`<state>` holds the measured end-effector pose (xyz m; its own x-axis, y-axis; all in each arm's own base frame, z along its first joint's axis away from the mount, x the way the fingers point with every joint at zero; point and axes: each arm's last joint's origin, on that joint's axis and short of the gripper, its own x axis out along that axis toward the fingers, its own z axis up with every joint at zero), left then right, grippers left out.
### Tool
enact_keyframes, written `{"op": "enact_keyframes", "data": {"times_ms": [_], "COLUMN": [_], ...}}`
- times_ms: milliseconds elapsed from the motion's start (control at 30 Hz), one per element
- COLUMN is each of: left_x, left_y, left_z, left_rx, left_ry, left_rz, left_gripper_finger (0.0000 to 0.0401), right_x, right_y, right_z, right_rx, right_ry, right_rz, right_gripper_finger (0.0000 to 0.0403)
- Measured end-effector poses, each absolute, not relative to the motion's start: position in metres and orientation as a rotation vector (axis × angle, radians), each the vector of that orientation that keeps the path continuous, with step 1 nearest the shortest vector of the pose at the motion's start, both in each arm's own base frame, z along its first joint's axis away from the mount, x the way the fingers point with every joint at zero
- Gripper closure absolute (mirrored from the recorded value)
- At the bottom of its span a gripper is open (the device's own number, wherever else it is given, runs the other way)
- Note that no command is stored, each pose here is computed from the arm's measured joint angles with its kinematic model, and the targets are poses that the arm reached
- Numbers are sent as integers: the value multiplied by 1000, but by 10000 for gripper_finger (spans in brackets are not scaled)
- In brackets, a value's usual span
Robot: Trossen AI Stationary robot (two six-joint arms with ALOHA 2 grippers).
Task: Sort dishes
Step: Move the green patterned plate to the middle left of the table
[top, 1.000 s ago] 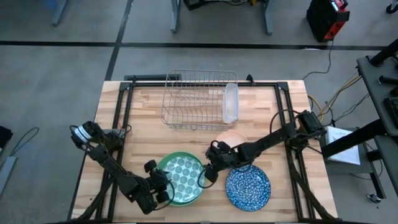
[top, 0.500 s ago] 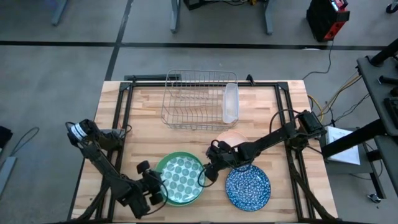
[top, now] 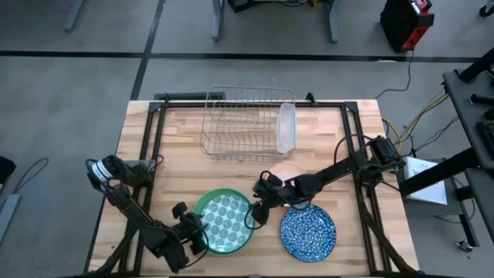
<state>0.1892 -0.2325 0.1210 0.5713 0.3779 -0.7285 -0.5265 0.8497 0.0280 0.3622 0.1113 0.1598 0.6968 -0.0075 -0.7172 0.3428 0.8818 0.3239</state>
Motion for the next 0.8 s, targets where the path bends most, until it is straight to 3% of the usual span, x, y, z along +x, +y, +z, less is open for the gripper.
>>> {"op": "enact_keyframes", "data": {"times_ms": [333, 800], "left_x": [191, 198], "left_y": [-234, -235], "left_z": [117, 108], "left_rx": [-229, -230], "left_ry": [762, 644], "left_rz": [543, 573], "left_gripper_finger": [247, 247], "right_x": [365, 367], "right_y": [115, 113], "right_z": [163, 163], "right_rx": [543, 603], "right_ry": [792, 805], "right_rz": [-84, -26], "right_gripper_finger": [181, 206]}}
